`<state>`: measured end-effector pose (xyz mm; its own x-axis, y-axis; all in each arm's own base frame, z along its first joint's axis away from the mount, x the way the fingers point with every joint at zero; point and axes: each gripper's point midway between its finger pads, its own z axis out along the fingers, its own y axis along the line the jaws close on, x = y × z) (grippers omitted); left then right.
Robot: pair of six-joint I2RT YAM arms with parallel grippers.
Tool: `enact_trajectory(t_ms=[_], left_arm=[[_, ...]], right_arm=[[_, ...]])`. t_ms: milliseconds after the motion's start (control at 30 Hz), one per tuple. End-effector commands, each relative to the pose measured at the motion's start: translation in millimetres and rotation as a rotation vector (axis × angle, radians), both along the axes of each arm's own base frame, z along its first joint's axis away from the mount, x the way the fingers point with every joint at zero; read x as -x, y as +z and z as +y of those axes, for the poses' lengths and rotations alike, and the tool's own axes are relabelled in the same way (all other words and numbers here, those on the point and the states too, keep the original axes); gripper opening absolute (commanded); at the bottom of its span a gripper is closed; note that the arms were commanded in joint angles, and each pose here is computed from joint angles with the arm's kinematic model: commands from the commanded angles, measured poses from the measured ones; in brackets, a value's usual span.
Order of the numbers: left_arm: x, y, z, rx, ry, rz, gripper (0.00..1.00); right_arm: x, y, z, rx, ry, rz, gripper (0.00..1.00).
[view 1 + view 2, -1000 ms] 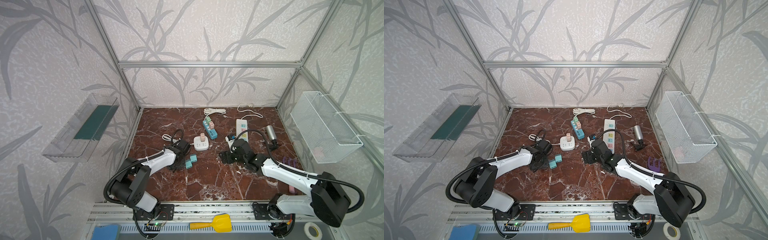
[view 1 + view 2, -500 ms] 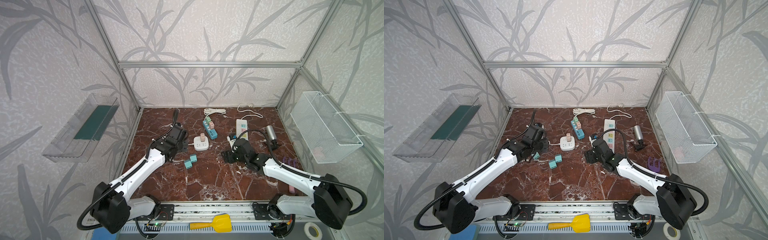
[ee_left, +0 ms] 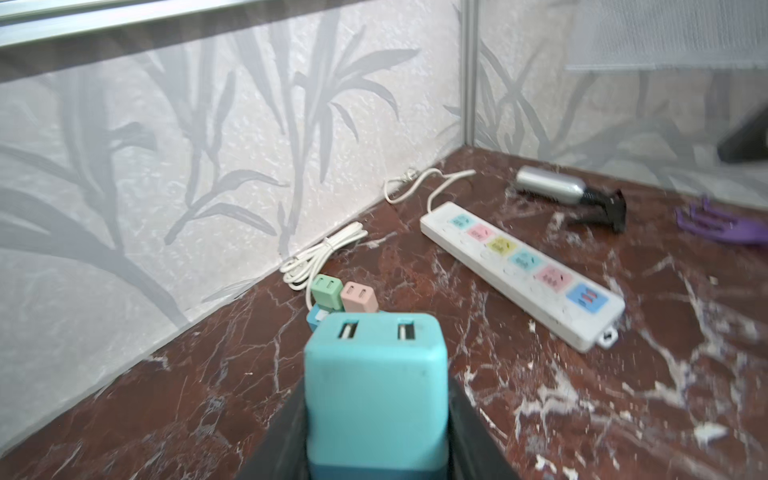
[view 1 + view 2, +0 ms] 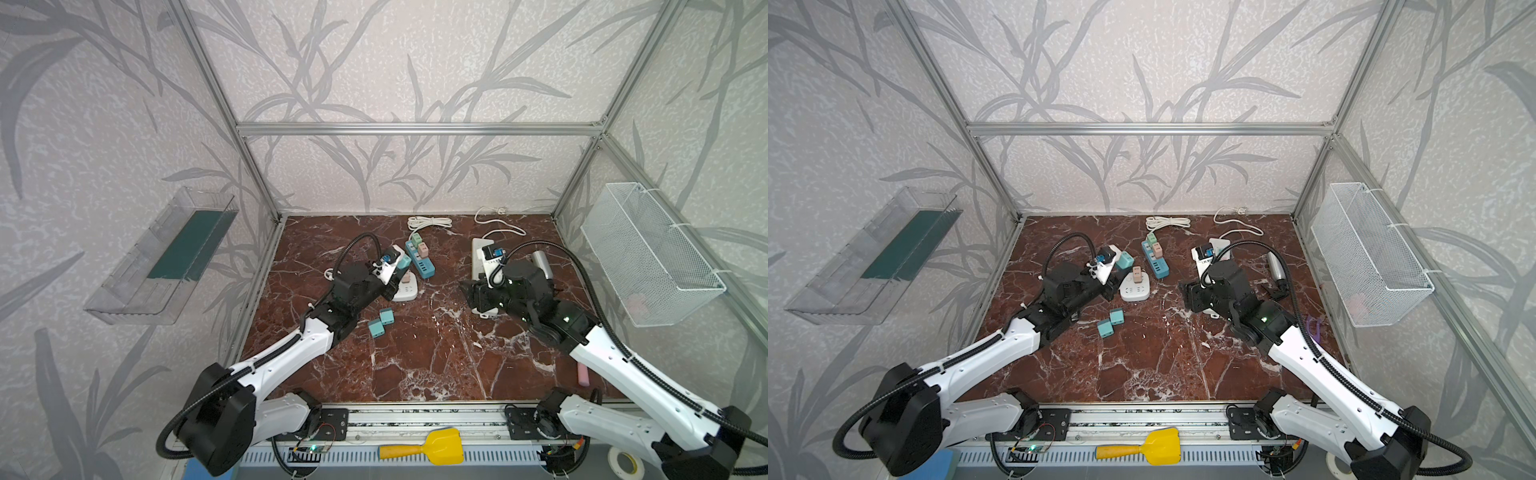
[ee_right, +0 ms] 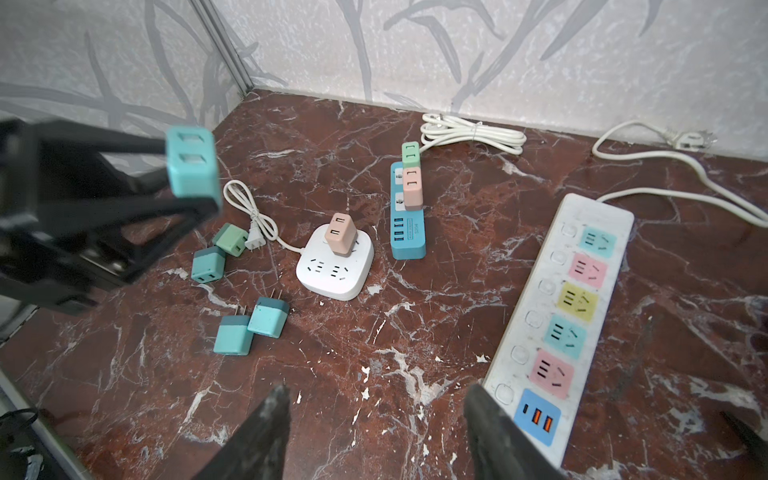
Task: Insert the plug
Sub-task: 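Bring teal adapter to right gripper while right gripper closes on it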
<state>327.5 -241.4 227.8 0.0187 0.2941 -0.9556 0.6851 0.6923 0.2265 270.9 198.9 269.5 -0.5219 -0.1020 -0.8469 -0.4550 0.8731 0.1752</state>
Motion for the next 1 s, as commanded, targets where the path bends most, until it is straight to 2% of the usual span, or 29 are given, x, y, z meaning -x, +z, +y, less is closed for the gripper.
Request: enact_trajectory(t_ms=[0, 133, 233, 367, 500, 633, 967], left_arm=[[27, 48, -29, 0.035, -0.211, -0.328, 0.0], [31, 39, -31, 0.009, -0.229, -0.317, 0.0], [36, 31, -34, -0.039, -0.249, -0.322, 0.0], [44, 25, -37, -0.061, -0.278, -0.284, 0.0], [49, 26, -40, -0.073, -0.295, -0.29, 0.0], [49, 30, -40, -0.068, -0.296, -0.297, 0.0], [53, 35, -41, -0.061, -0.3, -0.307, 0.0]], right_arm=[[15, 13, 5, 0.01, 0.092, 0.013, 0.66], [20, 27, 35, -0.085, 0.2, 0.06, 0.64], [16, 32, 57, -0.108, 0.25, 0.077, 0.64], [13, 43, 83, -0.178, 0.326, 0.103, 0.71], [2, 36, 95, -0.167, 0.318, 0.152, 0.71], [-6, 20, 107, -0.118, 0.3, 0.182, 0.66], [-14, 3, 121, -0.096, 0.281, 0.228, 0.54]])
